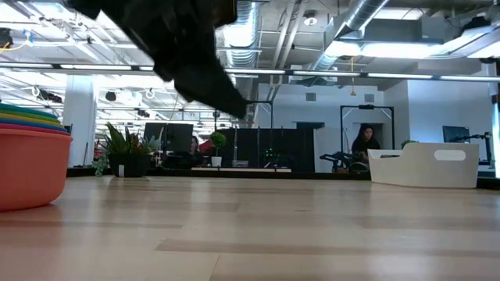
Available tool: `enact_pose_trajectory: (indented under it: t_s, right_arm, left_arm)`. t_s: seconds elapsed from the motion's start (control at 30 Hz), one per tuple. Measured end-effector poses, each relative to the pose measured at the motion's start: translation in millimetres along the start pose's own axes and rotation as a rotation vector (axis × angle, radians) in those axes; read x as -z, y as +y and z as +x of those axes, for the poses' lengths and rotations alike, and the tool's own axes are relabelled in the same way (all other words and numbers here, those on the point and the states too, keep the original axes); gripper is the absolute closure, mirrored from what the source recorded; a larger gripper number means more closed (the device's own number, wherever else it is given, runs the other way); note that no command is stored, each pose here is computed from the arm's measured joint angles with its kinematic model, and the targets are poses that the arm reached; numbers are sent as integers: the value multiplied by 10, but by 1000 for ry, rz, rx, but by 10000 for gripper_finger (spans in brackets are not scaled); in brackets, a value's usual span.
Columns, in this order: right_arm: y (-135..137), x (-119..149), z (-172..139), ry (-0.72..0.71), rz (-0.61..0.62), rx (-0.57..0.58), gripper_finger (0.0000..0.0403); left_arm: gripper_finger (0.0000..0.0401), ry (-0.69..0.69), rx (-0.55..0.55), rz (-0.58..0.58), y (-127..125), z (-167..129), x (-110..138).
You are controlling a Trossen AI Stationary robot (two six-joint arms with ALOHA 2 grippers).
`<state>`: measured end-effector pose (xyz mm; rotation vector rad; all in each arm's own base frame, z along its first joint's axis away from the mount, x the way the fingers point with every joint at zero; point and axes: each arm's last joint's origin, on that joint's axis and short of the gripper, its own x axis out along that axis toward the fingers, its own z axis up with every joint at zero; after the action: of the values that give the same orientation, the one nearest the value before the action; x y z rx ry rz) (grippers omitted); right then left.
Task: Nest measuring cups in basket
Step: Stack the violet measuring cup on top of the light blue measuring cup
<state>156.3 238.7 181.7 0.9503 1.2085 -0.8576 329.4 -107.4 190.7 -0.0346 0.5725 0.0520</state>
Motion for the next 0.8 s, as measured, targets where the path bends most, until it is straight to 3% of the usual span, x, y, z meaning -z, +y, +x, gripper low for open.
enact_pose_trajectory:
  t_s: [0.27,0.43,0.8]
  right_arm:
    - [36,69,228,-30,-31,48,178]
    - [82,102,262,-8,-29,13,190]
    - [164,-25,284,-22,-77,14,323]
  left_arm:
    - [258,32,-29,-51,105,20,136]
    - [258,35,-26,-39,93,17,142]
    - [258,38,-20,-39,72,10,150]
